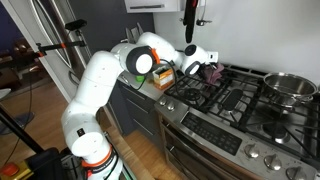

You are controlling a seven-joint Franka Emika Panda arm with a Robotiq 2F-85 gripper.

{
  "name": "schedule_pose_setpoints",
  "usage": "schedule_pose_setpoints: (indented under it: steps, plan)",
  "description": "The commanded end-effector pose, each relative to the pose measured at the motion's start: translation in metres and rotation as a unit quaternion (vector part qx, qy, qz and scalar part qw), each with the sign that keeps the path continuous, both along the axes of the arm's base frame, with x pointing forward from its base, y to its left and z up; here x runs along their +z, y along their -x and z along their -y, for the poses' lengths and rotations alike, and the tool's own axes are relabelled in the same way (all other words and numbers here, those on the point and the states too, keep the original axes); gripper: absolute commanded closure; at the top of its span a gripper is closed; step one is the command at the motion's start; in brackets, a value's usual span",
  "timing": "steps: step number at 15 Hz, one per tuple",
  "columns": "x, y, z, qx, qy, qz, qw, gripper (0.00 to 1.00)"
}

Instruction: Put the small black pan on the counter then use the pink towel to wipe the back left plate of the stove

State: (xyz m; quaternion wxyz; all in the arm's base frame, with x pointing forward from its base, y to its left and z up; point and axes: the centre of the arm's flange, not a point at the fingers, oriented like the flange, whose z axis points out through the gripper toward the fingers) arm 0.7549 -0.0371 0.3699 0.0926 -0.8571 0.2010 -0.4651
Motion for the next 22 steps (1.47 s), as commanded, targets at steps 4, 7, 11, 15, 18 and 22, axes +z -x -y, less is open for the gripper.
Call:
schedule_pose_setpoints:
  steps: [4, 7, 11, 15, 18, 22]
  plan:
    - [0.006, -0.007, 0.014, -0.067, 0.130, 0.111, 0.9830, 0.98]
    - [0.005, -0.002, 0.014, -0.097, 0.163, 0.121, 0.9744, 0.98]
    - [-0.006, 0.003, -0.012, -0.077, 0.086, 0.052, 0.9920, 0.98]
    - [0.002, 0.001, -0.043, -0.043, -0.014, 0.027, 0.9986, 0.98]
    - [0.020, 0.000, -0.064, -0.018, -0.083, 0.026, 0.9960, 0.98]
    - [0.041, -0.001, -0.079, 0.005, -0.183, 0.007, 0.9831, 0.98]
